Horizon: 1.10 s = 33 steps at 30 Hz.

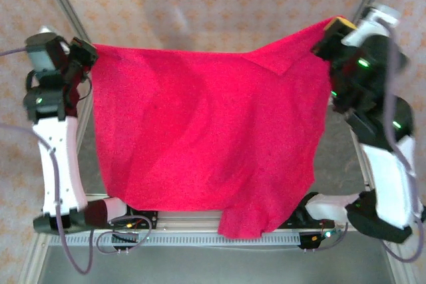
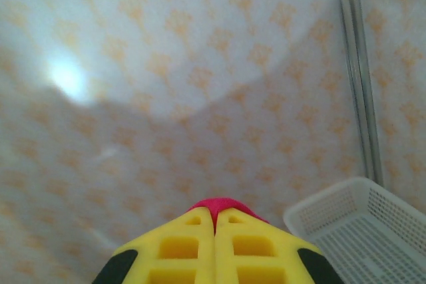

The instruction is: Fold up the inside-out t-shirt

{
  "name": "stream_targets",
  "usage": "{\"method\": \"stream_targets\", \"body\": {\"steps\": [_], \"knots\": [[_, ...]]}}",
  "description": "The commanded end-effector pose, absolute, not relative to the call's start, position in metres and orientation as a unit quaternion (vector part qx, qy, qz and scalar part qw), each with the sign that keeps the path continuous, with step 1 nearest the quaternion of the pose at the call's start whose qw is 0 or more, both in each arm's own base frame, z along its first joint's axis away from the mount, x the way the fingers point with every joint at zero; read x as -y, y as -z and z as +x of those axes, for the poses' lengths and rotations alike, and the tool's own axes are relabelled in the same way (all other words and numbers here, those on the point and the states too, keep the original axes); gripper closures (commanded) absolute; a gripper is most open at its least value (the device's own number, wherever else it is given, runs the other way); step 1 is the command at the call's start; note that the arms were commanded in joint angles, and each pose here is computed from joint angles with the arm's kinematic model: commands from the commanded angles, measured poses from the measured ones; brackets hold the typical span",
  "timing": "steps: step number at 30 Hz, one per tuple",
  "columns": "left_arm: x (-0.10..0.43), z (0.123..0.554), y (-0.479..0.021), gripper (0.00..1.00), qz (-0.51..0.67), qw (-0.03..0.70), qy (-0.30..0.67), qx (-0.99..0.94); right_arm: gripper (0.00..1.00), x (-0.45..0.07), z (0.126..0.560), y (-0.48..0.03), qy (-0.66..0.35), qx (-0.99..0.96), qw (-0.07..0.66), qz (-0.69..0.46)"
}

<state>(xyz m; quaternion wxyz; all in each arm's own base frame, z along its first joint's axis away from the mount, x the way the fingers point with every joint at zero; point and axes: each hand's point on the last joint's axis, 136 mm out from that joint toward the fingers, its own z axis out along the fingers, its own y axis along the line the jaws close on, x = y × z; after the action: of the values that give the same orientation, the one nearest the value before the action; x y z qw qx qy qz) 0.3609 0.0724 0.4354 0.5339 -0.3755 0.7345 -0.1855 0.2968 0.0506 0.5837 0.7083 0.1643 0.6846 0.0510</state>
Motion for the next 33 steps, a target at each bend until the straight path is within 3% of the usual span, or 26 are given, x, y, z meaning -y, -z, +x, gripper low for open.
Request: {"method": "stream_targets", "body": {"steps": [1,6,12,17,22,23,24,26,27,29,33], "knots": [[-0.082,0.391,-0.411,1.0,-0.368,0.533,0.171,-0.742,1.0,-0.048,0.358,-0.535,-0.014,-0.719,0.671,0.18],[-0.096,0.462,-0.294,1.0,-0.393,0.456,0.148,-0.785,1.0,-0.049,0.465,-0.405,-0.045,-0.801,0.558,0.211],[-0.097,0.545,-0.156,1.0,-0.411,0.339,0.133,-0.836,1.0,-0.06,0.557,-0.267,-0.044,-0.862,0.445,0.239],[-0.094,0.575,-0.09,1.0,-0.425,0.286,0.122,-0.85,1.0,-0.071,0.598,-0.179,-0.054,-0.892,0.364,0.262],[-0.092,0.592,-0.06,0.99,-0.419,0.258,0.105,-0.864,1.0,-0.074,0.632,-0.126,-0.056,-0.893,0.333,0.297],[-0.092,0.594,-0.058,0.85,-0.417,0.251,0.103,-0.868,1.0,-0.074,0.638,-0.12,-0.058,-0.889,0.334,0.308],[-0.093,0.595,-0.059,0.69,-0.416,0.247,0.101,-0.869,0.93,-0.074,0.643,-0.118,-0.061,-0.884,0.337,0.317],[-0.097,0.594,-0.068,0.42,-0.412,0.247,0.086,-0.873,0.54,-0.077,0.652,-0.117,-0.079,-0.877,0.347,0.323],[-0.1,0.591,-0.074,0.34,-0.412,0.25,0.076,-0.873,0.43,-0.075,0.651,-0.119,-0.077,-0.875,0.349,0.327],[-0.105,0.582,-0.094,0.28,-0.415,0.259,0.061,-0.87,0.37,-0.07,0.645,-0.124,-0.063,-0.874,0.348,0.334],[-0.09,0.551,-0.123,0.29,-0.422,0.265,0.077,-0.864,0.38,-0.078,0.626,-0.127,-0.083,-0.884,0.32,0.33]]}}
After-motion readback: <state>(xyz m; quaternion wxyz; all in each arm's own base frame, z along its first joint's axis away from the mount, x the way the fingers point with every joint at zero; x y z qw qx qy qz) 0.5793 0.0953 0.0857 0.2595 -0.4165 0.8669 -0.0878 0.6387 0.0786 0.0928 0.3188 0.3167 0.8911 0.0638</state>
